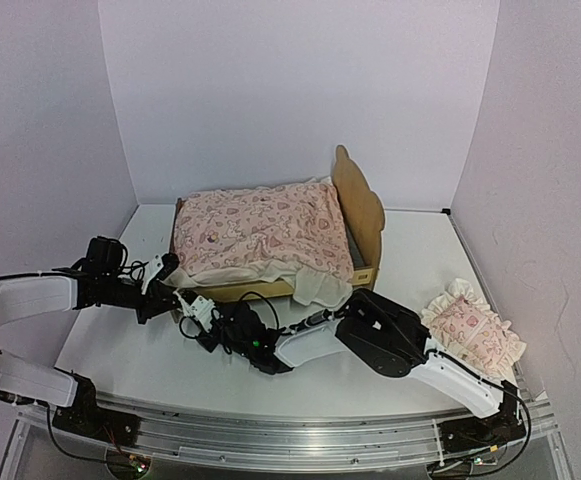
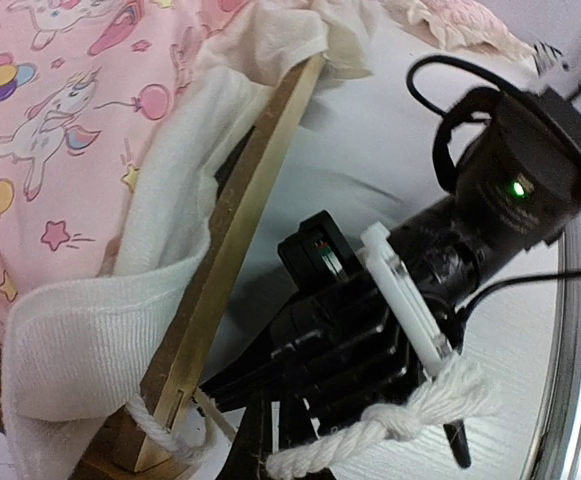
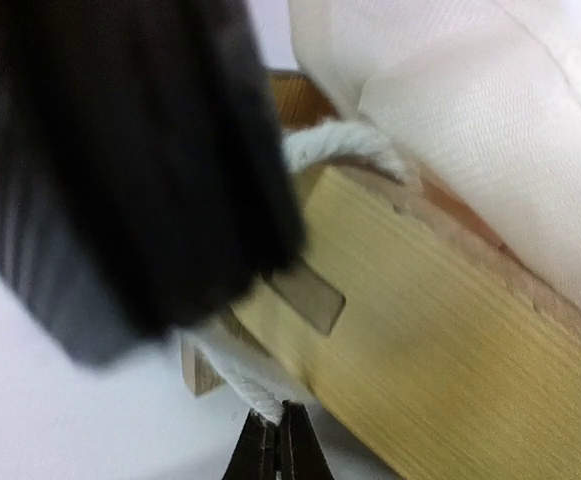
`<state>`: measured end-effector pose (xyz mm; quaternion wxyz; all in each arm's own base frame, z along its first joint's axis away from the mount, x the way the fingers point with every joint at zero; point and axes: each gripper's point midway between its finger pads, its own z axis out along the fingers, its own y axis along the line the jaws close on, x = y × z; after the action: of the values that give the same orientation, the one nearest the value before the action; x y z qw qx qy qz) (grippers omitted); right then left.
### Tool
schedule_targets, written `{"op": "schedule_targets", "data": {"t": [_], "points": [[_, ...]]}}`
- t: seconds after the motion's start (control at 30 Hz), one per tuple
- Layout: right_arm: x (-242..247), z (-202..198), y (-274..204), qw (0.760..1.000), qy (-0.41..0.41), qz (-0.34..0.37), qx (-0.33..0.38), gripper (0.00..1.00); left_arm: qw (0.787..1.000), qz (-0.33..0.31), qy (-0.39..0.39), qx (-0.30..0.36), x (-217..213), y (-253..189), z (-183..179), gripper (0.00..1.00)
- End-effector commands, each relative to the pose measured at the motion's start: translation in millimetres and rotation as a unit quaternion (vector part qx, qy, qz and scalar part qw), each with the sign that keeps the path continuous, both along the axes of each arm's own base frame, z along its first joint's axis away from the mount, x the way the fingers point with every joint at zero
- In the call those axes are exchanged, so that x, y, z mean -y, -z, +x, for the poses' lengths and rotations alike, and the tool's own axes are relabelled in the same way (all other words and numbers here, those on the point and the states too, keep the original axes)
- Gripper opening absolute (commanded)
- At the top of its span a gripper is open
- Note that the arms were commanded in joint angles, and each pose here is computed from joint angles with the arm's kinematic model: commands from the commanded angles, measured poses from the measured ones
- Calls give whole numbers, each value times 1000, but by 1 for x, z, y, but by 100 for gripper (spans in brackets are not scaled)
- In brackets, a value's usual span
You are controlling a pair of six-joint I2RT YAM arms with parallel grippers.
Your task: Set up the pet bed
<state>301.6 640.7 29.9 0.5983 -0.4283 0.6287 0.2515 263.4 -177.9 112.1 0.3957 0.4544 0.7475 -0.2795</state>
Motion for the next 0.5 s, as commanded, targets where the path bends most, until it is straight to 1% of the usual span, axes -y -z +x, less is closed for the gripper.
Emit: {"op": "schedule_targets", "data": {"t": [0.0,0.07,0.17,0.23,0.27,0.3,0.33,0.37,0.4,0.43,0.47], "points": [[7,-39,-11,995,-84,-24,-46,0,993,5,94,75,6,-8,-24,0],[11,-54,-26,989,-119,-4,-89,0,985,15,134,107,6,-3,-35,0],[18,-67,-37,974,-147,24,-169,0,977,27,163,135,5,5,-43,1],[22,-73,-43,966,-155,33,-206,0,970,42,189,146,3,13,-52,6],[24,-76,-43,962,-160,33,-219,0,964,50,210,154,2,17,-60,10],[25,-78,-44,958,-162,34,-233,0,958,59,230,163,1,22,-67,17],[26,-78,-44,955,-161,35,-248,0,949,69,251,177,-1,25,-73,28],[27,-79,-45,950,-164,37,-264,0,946,78,266,171,-4,31,-82,35],[27,-80,-47,945,-169,38,-277,0,939,89,283,175,-8,35,-91,46],[27,-80,-47,941,-170,39,-291,0,937,95,289,173,-10,36,-95,51],[28,-79,-47,937,-169,39,-303,0,938,98,285,168,-11,35,-96,55]]}}
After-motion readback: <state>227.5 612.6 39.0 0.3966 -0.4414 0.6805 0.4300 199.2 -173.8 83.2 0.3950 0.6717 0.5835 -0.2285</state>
